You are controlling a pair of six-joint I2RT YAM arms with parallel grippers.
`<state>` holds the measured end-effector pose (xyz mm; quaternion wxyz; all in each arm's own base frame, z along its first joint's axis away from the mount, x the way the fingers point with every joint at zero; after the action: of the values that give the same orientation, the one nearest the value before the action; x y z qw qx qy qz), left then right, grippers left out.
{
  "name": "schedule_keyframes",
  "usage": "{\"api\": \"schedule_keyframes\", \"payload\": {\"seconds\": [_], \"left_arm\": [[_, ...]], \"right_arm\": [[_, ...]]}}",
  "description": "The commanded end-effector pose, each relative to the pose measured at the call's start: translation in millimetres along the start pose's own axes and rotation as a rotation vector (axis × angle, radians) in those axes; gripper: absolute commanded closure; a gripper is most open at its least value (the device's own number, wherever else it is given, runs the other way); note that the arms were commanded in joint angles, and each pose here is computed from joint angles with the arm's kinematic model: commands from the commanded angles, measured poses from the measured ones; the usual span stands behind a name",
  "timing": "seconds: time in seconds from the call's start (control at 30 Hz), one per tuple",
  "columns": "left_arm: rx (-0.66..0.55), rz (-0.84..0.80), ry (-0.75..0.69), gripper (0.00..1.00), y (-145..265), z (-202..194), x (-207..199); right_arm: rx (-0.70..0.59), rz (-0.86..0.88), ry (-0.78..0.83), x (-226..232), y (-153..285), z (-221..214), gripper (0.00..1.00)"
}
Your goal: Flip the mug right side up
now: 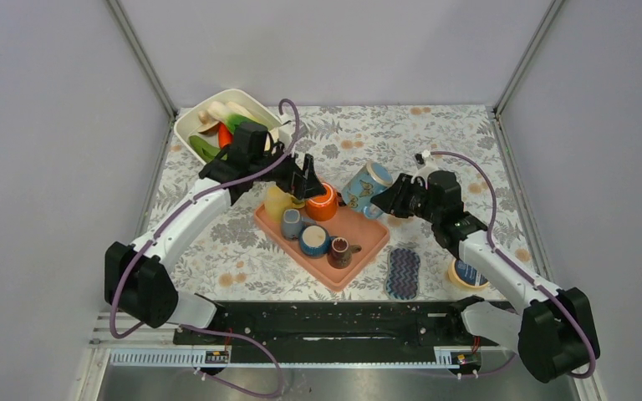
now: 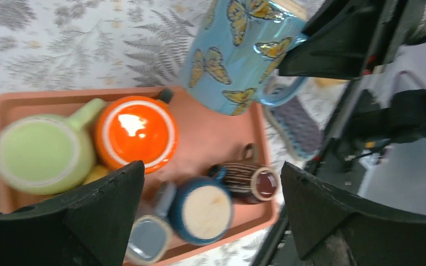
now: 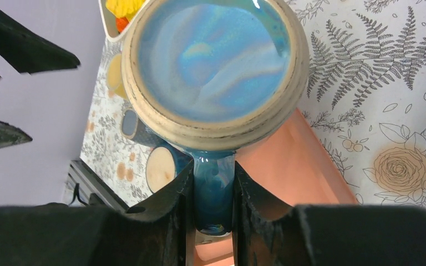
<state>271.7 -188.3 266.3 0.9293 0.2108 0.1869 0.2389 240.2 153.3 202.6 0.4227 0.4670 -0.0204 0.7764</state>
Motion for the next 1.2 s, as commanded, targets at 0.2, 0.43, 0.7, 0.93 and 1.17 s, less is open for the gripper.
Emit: {"api": "schedule_keyframes", "payload": {"seconds": [0.2,0.43,0.7,0.93,1.17], "left_arm": [[-0.281,-0.277,0.366,0.04,3.6,36.6,-39.2],[-0.363,-0.359,0.464,0.12,5.8,53.3,-45.1],[-0.361,-0.387,0.506,0.16,-0.7,53.8,-49.1],[-0.365,-0.398,0.511,0.16,0.7,58.0,-54.1],[-0.403,-0.448,0.487,0.26,8.3,79.8,-61.3]], "right_arm": [[-0.353,0.345,-0.047,77.1,36.8,55.9,1.00],[-0.373,0.470,-0.085,103.1,46.2,59.5,1.00],[-0.367,0.563,-0.105,120.9,50.3,60.2,1.00],[-0.374,0.616,-0.128,128.7,51.6,59.8,1.00],[-0.341,0.670,-0.167,140.4,40.4,52.7,1.00]]}}
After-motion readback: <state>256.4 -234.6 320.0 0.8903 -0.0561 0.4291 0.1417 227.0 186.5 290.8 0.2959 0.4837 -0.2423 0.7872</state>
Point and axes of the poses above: each gripper's point midway between its finger pads, its own y axis back along the fingers, its own x axis along the line the jaws close on, z = x × y, the point moved 8 cm from there along y, back along the fingers, and after that the axes turned 8 degrees about -y, right-handed, at the moved point
